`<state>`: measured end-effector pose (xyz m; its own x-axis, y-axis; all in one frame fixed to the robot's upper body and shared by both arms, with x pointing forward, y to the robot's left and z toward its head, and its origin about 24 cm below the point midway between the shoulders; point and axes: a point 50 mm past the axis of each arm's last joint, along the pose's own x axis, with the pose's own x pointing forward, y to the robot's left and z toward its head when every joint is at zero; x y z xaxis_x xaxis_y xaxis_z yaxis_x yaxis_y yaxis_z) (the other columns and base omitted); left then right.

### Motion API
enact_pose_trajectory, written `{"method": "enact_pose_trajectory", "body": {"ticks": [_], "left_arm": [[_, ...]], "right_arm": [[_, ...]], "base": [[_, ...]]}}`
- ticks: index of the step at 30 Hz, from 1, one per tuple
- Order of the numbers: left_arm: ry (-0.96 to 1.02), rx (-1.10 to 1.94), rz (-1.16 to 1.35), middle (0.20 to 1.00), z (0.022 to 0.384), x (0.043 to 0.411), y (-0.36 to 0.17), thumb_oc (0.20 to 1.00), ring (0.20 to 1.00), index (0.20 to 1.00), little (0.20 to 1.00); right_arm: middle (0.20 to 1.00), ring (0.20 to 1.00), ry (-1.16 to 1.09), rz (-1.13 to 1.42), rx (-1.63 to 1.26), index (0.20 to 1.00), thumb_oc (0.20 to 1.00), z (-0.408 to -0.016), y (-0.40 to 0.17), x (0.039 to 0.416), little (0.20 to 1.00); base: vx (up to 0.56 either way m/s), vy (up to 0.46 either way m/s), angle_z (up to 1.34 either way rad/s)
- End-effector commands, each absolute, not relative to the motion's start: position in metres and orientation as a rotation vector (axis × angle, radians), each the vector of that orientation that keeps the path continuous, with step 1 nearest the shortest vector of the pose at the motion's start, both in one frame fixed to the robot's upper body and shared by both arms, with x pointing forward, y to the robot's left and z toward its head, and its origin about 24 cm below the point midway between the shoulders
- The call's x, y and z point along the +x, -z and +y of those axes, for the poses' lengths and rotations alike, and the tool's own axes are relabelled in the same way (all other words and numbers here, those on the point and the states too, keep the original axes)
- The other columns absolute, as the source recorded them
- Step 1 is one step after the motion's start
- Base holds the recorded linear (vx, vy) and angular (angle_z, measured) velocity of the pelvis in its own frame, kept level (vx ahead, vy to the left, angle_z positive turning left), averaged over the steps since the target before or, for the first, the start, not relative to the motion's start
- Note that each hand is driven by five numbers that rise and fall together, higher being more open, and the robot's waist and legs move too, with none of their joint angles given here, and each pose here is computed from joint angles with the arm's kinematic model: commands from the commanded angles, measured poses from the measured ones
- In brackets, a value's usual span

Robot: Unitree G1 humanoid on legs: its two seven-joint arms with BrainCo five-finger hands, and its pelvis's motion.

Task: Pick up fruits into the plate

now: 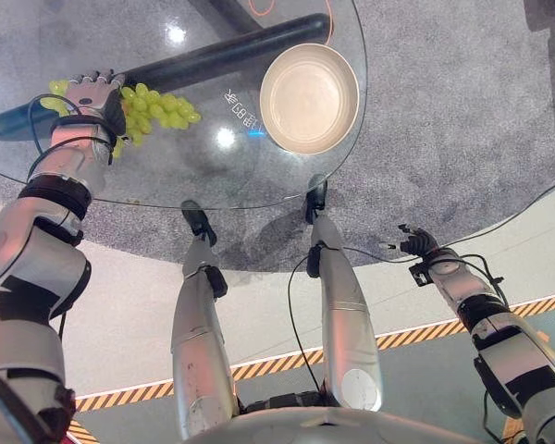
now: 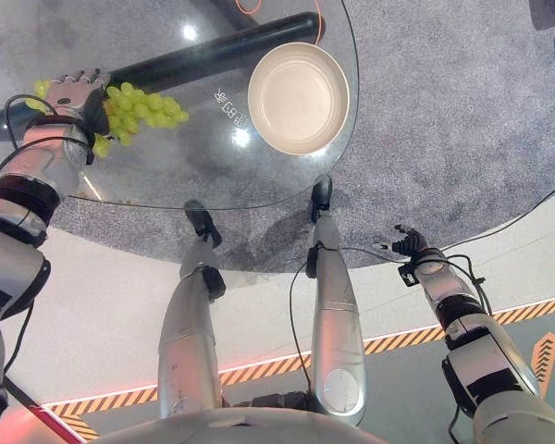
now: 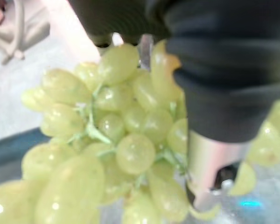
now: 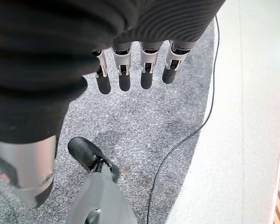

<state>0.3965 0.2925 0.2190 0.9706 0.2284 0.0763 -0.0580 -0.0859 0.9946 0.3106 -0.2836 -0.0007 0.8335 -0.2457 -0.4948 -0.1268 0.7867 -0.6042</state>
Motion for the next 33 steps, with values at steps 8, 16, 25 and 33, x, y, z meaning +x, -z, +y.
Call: {"method": "enact_pose_trajectory", "body": {"ticks": [8,16,25,33], "left_arm": [[0.092,1.318,0.53,1.0,0.286,0.373,-0.102,1.0,1.0,1.0,1.0],[0.138,1.244,0.737,0.771,0.292,0.358,-0.071,0.771,0.771,0.771,0.771],[0.01,1.397,0.851,0.2,0.296,0.344,-0.042,0.2,0.2,0.2,0.2],[-0.104,1.408,0.895,0.2,0.3,0.332,-0.026,0.2,0.2,0.2,0.2]], "right_arm": [[1.0,1.0,0.129,0.642,-0.792,1.0,1.0,-0.319,-0.014,0.301,1.0],[1.0,1.0,0.142,0.602,-0.791,1.0,1.0,-0.312,-0.017,0.307,1.0],[1.0,1.0,0.153,0.572,-0.764,1.0,1.0,-0.304,-0.021,0.317,1.0],[1.0,1.0,0.125,0.517,-0.731,1.0,1.0,-0.283,-0.021,0.325,1.0]], "base": [[0.02,0.018,-0.02],[0.0,-0.015,0.0],[0.0,-0.011,0.0],[0.0,-0.072,0.0]]}}
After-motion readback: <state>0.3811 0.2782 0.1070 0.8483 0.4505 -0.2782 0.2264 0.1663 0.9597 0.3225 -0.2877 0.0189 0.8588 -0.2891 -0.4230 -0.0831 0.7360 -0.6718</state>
